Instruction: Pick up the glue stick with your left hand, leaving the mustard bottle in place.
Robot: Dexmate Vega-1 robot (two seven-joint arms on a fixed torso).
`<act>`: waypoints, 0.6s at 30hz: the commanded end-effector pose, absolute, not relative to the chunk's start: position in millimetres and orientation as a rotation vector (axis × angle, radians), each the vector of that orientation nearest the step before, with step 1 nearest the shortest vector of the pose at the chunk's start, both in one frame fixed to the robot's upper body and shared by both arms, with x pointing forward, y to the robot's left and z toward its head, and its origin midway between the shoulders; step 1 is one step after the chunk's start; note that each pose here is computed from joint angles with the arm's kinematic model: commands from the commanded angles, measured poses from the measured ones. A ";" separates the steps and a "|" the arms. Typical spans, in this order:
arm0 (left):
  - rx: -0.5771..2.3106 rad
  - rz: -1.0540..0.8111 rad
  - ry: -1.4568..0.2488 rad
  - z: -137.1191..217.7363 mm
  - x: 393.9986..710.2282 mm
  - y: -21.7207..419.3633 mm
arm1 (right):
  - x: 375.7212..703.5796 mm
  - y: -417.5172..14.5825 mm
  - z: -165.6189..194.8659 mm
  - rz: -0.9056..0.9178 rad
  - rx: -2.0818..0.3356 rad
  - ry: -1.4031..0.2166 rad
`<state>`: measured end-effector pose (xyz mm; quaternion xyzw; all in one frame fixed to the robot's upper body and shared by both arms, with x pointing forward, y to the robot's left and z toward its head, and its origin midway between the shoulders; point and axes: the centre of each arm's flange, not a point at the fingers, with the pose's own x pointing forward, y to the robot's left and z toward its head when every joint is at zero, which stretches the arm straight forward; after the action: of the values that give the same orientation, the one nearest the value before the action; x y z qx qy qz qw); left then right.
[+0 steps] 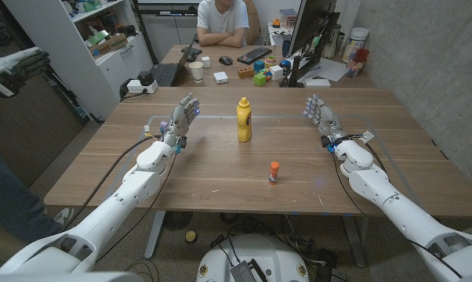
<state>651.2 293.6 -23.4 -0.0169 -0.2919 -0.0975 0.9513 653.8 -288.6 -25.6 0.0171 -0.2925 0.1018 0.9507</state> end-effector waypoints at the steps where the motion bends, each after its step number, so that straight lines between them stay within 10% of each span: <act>1: -0.016 -0.187 -0.584 -20.2 650.7 298.9 | 655.9 -285.4 -21.8 0.204 0.024 -0.596; 18: 0.050 -0.190 -0.623 -15.1 633.4 299.8 | 657.4 -278.7 -15.1 0.203 0.026 -0.617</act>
<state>645.2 299.8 -16.8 0.0100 -0.2936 -0.0949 0.9511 657.1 -282.8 -19.9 0.0135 -0.2957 0.0998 0.9499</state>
